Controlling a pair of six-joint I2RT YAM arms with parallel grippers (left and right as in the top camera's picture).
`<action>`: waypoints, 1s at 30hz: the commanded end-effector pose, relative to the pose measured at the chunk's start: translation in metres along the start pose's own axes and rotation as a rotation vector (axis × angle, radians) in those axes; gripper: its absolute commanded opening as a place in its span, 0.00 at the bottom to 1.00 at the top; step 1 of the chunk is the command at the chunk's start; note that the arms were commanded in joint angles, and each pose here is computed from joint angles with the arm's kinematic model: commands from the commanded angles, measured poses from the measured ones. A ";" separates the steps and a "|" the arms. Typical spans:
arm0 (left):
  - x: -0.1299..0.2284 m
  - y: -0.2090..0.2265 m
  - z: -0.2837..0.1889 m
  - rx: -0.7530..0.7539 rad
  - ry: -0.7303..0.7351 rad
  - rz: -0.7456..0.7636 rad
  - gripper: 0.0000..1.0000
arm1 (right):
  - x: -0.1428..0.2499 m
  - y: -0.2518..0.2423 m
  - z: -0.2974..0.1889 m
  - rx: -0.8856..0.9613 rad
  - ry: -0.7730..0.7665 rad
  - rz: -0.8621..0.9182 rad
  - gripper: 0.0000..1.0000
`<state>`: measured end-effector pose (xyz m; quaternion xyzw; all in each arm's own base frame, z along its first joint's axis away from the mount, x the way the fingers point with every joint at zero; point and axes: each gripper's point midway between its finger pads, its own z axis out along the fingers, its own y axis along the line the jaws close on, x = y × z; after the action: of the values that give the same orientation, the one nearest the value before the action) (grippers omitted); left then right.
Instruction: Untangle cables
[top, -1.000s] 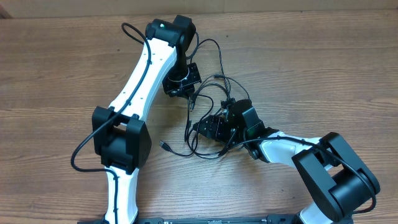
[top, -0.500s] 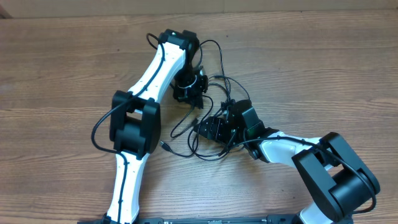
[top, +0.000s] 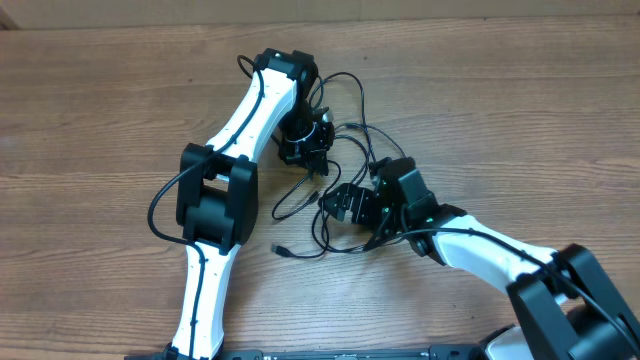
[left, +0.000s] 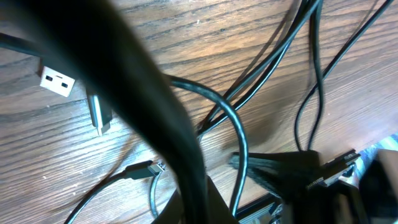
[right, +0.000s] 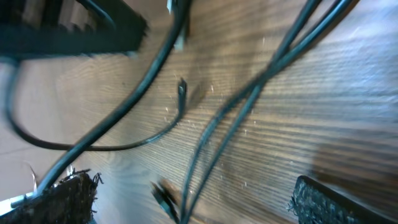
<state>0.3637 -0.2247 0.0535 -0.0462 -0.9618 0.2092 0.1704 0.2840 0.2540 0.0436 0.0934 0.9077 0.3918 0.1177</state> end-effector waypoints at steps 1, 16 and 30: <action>0.000 -0.009 0.002 0.064 0.017 0.020 0.06 | -0.021 0.008 -0.017 -0.003 -0.095 -0.016 1.00; 0.018 -0.030 0.010 0.149 0.095 0.008 0.43 | -0.017 -0.010 -0.017 0.080 -0.093 0.012 1.00; 0.019 -0.007 0.037 0.097 0.121 -0.099 0.04 | -0.016 -0.011 -0.017 0.084 -0.093 0.013 1.00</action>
<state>0.3268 -0.2524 0.0360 -0.0177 -0.9321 0.2654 0.2460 0.2892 0.2306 0.0430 0.1245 0.9191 0.3469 0.1394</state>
